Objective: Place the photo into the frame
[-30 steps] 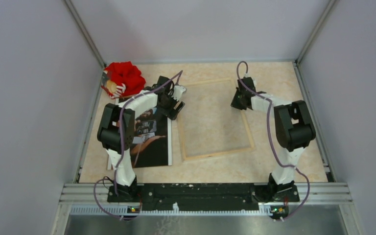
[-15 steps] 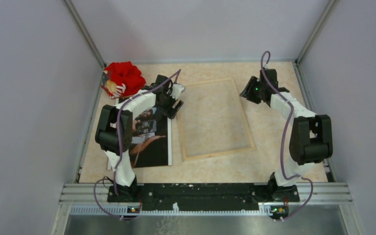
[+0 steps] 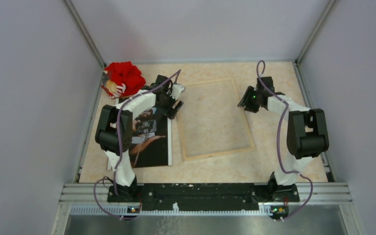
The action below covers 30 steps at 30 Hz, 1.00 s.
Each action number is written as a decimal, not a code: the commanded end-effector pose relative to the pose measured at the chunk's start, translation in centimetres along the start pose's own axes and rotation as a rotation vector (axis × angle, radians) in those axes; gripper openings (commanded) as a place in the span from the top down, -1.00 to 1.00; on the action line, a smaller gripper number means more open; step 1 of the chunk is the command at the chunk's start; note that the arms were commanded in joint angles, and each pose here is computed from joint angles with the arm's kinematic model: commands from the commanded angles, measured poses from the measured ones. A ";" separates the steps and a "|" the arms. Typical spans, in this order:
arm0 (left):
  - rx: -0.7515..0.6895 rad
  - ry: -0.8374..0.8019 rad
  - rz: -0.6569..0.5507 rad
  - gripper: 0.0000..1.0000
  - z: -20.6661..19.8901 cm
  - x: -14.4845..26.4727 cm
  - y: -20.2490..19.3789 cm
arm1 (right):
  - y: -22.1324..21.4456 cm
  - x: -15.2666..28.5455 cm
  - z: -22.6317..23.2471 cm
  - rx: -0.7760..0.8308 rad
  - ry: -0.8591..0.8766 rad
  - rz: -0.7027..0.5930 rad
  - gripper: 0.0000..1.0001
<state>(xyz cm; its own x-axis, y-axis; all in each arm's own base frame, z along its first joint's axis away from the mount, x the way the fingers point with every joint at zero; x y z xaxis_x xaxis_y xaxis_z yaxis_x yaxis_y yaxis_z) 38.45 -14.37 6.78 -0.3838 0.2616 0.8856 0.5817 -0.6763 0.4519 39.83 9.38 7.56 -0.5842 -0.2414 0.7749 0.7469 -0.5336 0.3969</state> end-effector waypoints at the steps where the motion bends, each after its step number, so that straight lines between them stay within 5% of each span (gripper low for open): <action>1: 0.006 0.002 -0.035 -0.68 0.1 1.1 0.7 | 0.3 -0.3 0.3 -0.003 0.033 -0.005 0.12; 30: 0.011 -0.034 -0.021 -0.64 -0.7 -0.4 0.2 | -2.6 -0.4 2.8 -0.095 0.247 0.125 0.21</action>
<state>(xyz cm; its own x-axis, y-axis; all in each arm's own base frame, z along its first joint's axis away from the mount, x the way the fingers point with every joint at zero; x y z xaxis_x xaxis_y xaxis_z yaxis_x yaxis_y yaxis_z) 38.29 -14.57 6.67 -0.3752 0.2750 0.8852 0.5807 -0.6747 0.4557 39.59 11.70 6.79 -0.5757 -0.4061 0.7097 0.7720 -0.5559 0.3082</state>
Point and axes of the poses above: each gripper's point midway between its finger pads, its own x axis back along the fingers, its own z axis along the line the jaws close on, y = z × x, the point moved 2 cm from there along x, back along the fingers, and after that the axes turned 7 degrees about -x, right-handed, at the moved point
